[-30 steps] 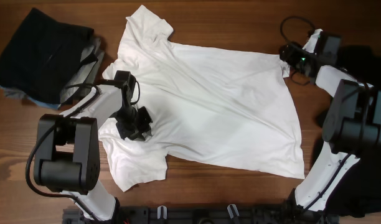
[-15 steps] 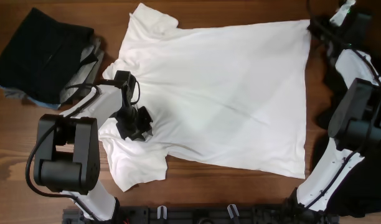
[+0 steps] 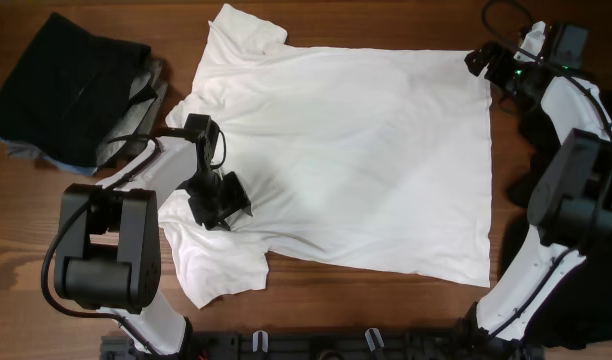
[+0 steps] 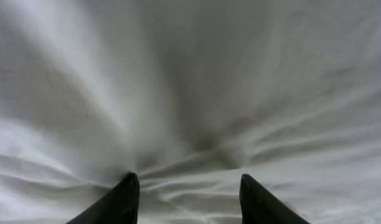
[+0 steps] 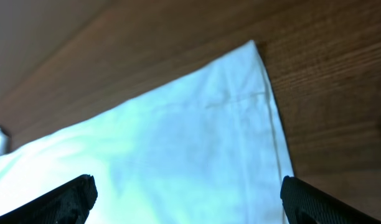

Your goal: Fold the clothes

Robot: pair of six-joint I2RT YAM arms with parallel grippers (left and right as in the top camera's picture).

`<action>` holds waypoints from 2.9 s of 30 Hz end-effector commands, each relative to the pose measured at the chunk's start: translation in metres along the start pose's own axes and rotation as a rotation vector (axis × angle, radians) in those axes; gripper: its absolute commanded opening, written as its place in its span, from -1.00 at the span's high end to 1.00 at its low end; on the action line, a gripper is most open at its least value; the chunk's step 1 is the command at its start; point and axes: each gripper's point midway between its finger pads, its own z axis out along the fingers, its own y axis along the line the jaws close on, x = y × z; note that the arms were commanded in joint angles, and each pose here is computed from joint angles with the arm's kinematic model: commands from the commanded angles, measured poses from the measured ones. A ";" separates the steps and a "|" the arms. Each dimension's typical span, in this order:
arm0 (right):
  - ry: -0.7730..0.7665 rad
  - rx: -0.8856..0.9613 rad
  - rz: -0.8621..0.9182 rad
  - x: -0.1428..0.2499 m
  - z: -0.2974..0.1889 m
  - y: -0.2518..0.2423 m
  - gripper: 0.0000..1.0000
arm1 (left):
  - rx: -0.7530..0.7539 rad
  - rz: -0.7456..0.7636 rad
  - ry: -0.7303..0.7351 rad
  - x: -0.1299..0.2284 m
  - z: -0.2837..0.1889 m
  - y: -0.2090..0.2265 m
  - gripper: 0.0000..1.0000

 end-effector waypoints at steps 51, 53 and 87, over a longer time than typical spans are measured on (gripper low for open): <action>0.393 0.113 0.188 0.194 -0.153 0.026 -0.99 | 0.062 -0.133 -0.113 -0.001 -0.030 0.095 -0.20; 0.392 0.112 0.187 0.194 -0.153 0.026 -0.99 | 0.205 0.001 -0.151 -0.012 -0.036 0.068 0.14; 0.443 0.156 0.238 0.213 -0.177 0.029 -0.99 | 0.199 -0.328 -0.011 0.052 -0.021 0.089 -0.12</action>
